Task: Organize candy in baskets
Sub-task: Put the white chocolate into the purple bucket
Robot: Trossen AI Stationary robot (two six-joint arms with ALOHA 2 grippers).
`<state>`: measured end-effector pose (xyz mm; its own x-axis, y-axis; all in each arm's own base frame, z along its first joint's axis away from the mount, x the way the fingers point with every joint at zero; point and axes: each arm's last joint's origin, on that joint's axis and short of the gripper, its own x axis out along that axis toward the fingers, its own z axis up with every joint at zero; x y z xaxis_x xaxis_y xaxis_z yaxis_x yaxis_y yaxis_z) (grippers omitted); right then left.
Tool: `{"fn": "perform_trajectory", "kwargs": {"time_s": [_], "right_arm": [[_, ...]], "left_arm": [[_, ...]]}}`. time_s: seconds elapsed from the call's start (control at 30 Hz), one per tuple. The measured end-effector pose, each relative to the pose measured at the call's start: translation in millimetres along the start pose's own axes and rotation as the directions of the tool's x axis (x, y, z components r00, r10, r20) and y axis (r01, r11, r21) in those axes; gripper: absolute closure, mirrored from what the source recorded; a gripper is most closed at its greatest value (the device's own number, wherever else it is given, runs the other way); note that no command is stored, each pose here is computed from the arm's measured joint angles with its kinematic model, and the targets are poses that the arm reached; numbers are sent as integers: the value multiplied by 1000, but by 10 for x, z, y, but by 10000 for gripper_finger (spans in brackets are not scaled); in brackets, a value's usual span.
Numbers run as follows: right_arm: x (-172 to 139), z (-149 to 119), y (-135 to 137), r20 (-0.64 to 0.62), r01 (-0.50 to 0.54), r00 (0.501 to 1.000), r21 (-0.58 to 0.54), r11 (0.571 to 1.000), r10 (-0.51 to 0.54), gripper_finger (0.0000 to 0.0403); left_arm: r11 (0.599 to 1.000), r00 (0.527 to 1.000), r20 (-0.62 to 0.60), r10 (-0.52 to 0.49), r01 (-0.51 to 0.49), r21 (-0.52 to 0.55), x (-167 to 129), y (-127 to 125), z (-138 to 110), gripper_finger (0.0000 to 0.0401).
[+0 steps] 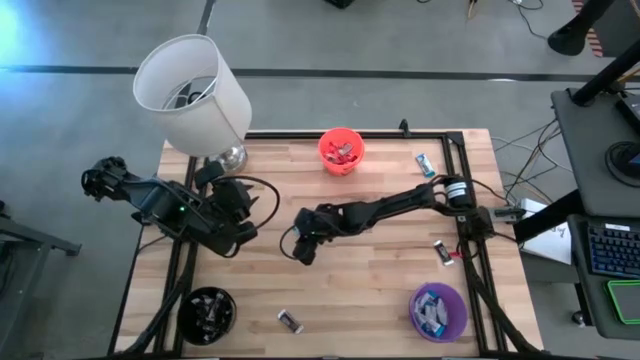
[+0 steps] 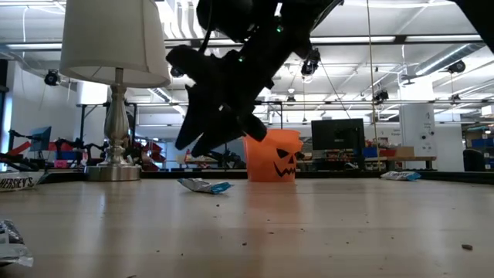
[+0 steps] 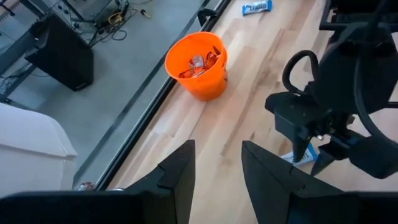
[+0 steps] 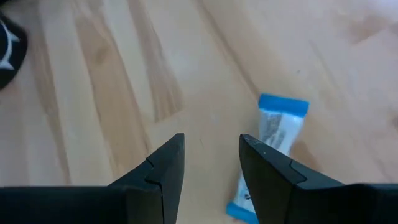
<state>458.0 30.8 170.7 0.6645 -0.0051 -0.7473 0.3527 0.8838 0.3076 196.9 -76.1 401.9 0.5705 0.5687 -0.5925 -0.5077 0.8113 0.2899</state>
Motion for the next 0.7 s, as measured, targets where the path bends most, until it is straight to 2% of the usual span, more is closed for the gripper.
{"fn": "perform_trajectory", "kwargs": {"time_s": [0.4,0.7], "right_arm": [[185,-77,-229,-87,79,993,48,996,-74,259],[263,-156,-294,-139,116,984,52,992,-108,259]], "left_arm": [[1000,1000,-2,2,-2,17,9,-4,3,288],[1000,1000,-2,2,-2,17,11,-8,4,288]]}}
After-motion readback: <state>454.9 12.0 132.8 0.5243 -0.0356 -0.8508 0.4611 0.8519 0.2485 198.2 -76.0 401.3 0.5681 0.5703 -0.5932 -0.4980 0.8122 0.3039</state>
